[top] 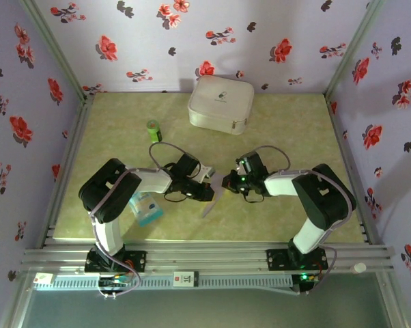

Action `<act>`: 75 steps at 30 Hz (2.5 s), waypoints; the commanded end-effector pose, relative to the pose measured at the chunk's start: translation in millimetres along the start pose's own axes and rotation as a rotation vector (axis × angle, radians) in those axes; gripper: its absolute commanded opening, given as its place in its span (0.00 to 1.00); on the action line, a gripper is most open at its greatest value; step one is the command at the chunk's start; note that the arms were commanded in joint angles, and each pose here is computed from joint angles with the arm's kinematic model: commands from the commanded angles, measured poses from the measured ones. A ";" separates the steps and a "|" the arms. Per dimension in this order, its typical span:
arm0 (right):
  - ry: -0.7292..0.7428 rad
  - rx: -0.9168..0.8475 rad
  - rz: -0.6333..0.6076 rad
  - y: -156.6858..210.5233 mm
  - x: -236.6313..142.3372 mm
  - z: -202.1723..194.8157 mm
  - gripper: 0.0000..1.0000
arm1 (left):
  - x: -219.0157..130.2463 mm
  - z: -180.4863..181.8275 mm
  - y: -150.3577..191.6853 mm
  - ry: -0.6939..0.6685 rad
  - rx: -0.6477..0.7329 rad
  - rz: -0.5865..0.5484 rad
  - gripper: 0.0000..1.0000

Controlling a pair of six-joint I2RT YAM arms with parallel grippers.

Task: Fold a paper plane with a square sheet of paper (pick it up from the middle)
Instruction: Fold the wing for the fifth time at the center of the table.

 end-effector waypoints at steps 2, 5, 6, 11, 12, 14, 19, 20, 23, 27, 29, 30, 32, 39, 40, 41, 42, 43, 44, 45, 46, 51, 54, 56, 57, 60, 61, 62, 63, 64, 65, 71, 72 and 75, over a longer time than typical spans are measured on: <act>0.073 0.075 -0.130 -23.8 -4.2 -19.5 0.03 | 9.4 20.0 69.0 -0.098 -0.125 0.253 0.00; 0.087 0.099 -0.153 -31.4 -7.7 -21.9 0.03 | 9.4 20.3 69.6 -0.099 -0.126 0.253 0.00; 0.100 0.102 -0.158 -33.3 -8.6 -22.7 0.03 | 9.6 20.2 69.8 -0.098 -0.126 0.254 0.00; 0.174 0.138 -0.208 -48.4 -14.7 -29.5 0.03 | 9.2 20.8 70.6 -0.102 -0.126 0.252 0.00; 0.174 0.145 -0.213 -50.3 -15.3 -30.6 0.03 | 9.0 20.8 70.4 -0.103 -0.126 0.251 0.00; 0.163 0.160 -0.225 -55.8 -17.2 -30.6 0.03 | 8.8 20.7 70.8 -0.102 -0.126 0.250 0.00; 0.049 0.119 -0.220 -57.7 -27.3 -3.2 0.04 | 8.2 20.2 69.2 -0.103 -0.126 0.242 0.00; 0.033 0.109 -0.224 -55.9 -31.9 2.8 0.04 | 7.8 19.9 68.6 -0.104 -0.125 0.238 0.00; 0.001 0.053 -0.246 -45.1 -46.8 19.7 0.05 | 7.6 19.7 66.9 -0.106 -0.127 0.228 0.00; -0.034 -0.012 -0.199 -20.4 -44.2 31.3 0.06 | 7.1 18.4 63.2 -0.104 -0.130 0.208 0.00; -0.036 -0.017 -0.158 -8.5 -37.0 30.7 0.06 | 6.1 17.5 60.7 -0.105 -0.130 0.199 0.00; -0.044 -0.016 -0.139 -4.1 -32.9 30.2 0.06 | 5.7 17.0 59.5 -0.105 -0.129 0.196 0.00; -0.067 -0.016 -0.086 5.9 -22.7 30.8 0.06 | 4.2 15.9 57.7 -0.104 -0.127 0.190 0.00; -0.008 -0.007 -0.043 15.9 -1.9 18.6 0.03 | 2.1 13.9 53.4 -0.105 -0.120 0.179 0.00; 0.021 0.002 -0.051 15.1 0.0 13.0 0.03 | 1.8 13.9 53.3 -0.106 -0.125 0.181 0.00; 0.057 0.007 -0.061 14.0 1.6 7.5 0.02 | 0.7 12.8 52.3 -0.106 -0.128 0.184 0.00; 0.109 0.019 -0.071 13.2 2.3 0.5 0.01 | -1.1 10.7 49.8 -0.102 -0.125 0.180 0.00; 0.170 0.026 -0.083 12.6 2.3 -7.2 0.00 | -3.5 8.3 47.2 -0.100 -0.121 0.172 0.00; 0.201 0.027 -0.089 12.7 2.9 -12.9 0.00 | -6.2 5.5 44.2 -0.098 -0.115 0.161 0.00; 0.215 0.030 -0.092 13.0 3.7 -17.0 0.00 | -8.5 3.8 41.4 -0.098 -0.112 0.151 0.00; 0.231 0.036 -0.094 13.8 4.5 -21.8 0.00 | -10.6 1.4 37.9 -0.096 -0.109 0.142 0.00; 0.247 0.051 -0.085 15.9 7.8 -30.5 0.00 | -23.4 -13.1 20.1 -0.074 -0.107 0.095 0.00; 0.248 0.052 -0.085 16.4 8.3 -31.4 0.00 | -36.5 -25.5 2.8 -0.062 -0.114 0.026 0.01; 0.247 0.053 -0.087 16.3 7.8 -31.4 0.00 | -42.9 -33.4 -7.8 -0.051 -0.129 -0.026 0.01; 0.247 0.054 -0.086 16.5 8.0 -31.7 0.00 | -44.9 -35.0 -10.9 -0.050 -0.144 -0.043 0.01; 0.244 0.057 -0.086 15.8 8.4 -30.7 0.00 | -45.9 -41.9 -19.8 -0.034 -0.149 -0.079 0.01; 0.245 0.060 -0.086 16.0 8.6 -31.3 0.00 | -44.5 -44.2 -21.6 -0.030 -0.148 -0.077 0.01; 0.243 0.060 -0.086 15.8 8.5 -30.8 0.00 | -41.4 -46.5 -22.0 -0.024 -0.144 -0.067 0.01; 0.243 0.058 -0.085 16.0 8.7 -30.5 0.00 | -39.7 -48.4 -23.0 -0.025 -0.138 -0.062 0.02; 0.243 0.059 -0.086 15.7 8.7 -30.7 0.00 | -37.5 -49.7 -23.5 -0.028 -0.136 -0.056 0.02; 0.243 0.060 -0.085 16.1 8.8 -30.7 0.00 | -35.3 -51.5 -24.0 -0.026 -0.131 -0.051 0.02; 0.244 0.062 -0.081 16.6 8.8 -31.3 0.00 | -24.2 -53.2 -29.0 -0.037 -0.122 -0.036 0.03; 0.244 0.064 -0.080 17.1 8.7 -31.8 0.00 | -23.1 -53.0 -29.8 -0.040 -0.122 -0.034 0.03; 0.245 0.066 -0.086 17.4 7.1 -32.8 0.00 | -19.7 -53.3 -29.2 -0.042 -0.122 -0.023 0.03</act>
Point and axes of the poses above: each hand's point on the last joint's axis, 136 mm out from that joint toward the fingers, its own x axis out along the fingers, its own z axis along the line the jaws close on, y = z × x, the point moved 7 cm from there along -x, back along the fingers, and after that the axes turned 13 degrees about x, right-handed, at the moved point
